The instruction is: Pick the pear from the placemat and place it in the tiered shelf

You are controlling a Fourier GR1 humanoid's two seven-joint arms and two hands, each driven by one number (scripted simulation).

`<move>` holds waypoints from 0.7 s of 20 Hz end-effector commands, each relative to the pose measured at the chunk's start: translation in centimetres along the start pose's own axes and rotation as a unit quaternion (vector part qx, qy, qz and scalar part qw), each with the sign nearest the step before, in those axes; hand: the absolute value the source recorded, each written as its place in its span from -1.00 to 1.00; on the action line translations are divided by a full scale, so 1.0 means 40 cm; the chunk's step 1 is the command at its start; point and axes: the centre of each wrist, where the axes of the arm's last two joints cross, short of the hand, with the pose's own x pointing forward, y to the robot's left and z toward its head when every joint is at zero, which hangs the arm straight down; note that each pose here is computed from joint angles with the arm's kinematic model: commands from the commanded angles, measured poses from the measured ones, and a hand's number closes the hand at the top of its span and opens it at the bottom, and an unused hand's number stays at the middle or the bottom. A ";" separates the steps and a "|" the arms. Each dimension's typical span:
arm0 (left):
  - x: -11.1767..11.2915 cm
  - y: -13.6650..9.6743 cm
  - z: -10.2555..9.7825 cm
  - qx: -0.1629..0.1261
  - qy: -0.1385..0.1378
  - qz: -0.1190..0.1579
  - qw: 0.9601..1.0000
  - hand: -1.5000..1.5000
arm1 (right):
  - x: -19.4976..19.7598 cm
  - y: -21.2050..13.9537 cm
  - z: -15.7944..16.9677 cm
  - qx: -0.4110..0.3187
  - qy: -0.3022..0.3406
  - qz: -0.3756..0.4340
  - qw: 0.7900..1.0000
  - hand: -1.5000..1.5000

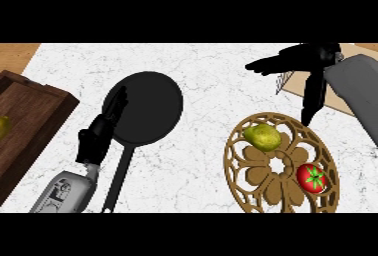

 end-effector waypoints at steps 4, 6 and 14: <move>-0.010 0.001 0.006 0.013 -0.004 0.001 1.000 0.00 | 0.003 0.029 -0.038 0.025 -0.015 0.015 0.999 -1.00; 0.027 0.015 0.033 0.010 0.007 0.001 1.000 0.00 | 0.021 0.043 -0.053 0.017 -0.015 0.019 1.000 -1.00; -0.002 0.015 -0.009 -0.003 0.006 -0.007 1.000 0.00 | 0.051 0.034 -0.050 0.008 0.007 0.026 1.000 -1.00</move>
